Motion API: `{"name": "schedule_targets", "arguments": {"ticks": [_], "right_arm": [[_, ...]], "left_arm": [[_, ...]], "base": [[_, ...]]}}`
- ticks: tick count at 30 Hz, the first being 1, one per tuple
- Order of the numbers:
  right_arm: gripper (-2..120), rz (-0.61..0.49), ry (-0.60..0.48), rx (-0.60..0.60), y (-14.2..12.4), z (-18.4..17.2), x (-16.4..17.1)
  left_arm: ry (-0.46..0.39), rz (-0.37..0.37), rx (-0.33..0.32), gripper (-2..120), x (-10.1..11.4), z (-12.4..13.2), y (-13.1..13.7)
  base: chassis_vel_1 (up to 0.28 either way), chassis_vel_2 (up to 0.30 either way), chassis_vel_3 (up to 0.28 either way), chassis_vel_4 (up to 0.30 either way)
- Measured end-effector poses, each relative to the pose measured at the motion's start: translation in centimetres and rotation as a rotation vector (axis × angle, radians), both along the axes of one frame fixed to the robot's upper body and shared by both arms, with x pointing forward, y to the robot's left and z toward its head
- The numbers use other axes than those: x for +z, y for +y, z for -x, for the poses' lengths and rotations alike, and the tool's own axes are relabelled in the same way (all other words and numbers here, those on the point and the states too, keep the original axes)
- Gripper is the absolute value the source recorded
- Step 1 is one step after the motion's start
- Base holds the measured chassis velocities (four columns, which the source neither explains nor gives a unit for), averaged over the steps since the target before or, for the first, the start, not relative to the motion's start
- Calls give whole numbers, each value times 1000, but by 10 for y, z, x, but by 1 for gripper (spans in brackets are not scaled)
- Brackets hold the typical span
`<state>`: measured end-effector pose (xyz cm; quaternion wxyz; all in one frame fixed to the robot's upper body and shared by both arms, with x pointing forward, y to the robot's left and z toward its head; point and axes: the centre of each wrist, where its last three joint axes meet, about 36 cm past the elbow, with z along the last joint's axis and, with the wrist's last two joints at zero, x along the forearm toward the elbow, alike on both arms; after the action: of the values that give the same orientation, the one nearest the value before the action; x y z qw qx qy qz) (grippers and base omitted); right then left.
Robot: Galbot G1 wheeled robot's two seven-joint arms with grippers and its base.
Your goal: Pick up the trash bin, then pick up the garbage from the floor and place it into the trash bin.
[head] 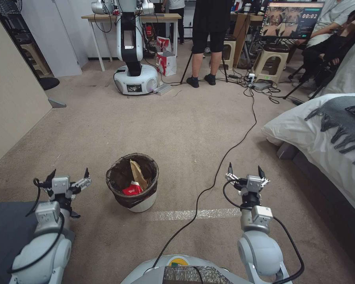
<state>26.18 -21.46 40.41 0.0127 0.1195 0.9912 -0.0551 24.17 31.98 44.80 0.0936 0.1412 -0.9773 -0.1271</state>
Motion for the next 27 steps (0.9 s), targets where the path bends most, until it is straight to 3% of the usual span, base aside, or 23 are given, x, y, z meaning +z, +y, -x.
{"name": "schedule_targets", "arguments": {"ticks": [8,27], "right_arm": [[100,82,-38,-24,4,18,-12],[100,83,-58,-26,-2,13,-11]], "left_arm": [[11,5,-19,100,-13,17,-2],[-7,50,-23,100,-8,8,1]], "base": [[0,0,0,0],[0,0,0,0]]}}
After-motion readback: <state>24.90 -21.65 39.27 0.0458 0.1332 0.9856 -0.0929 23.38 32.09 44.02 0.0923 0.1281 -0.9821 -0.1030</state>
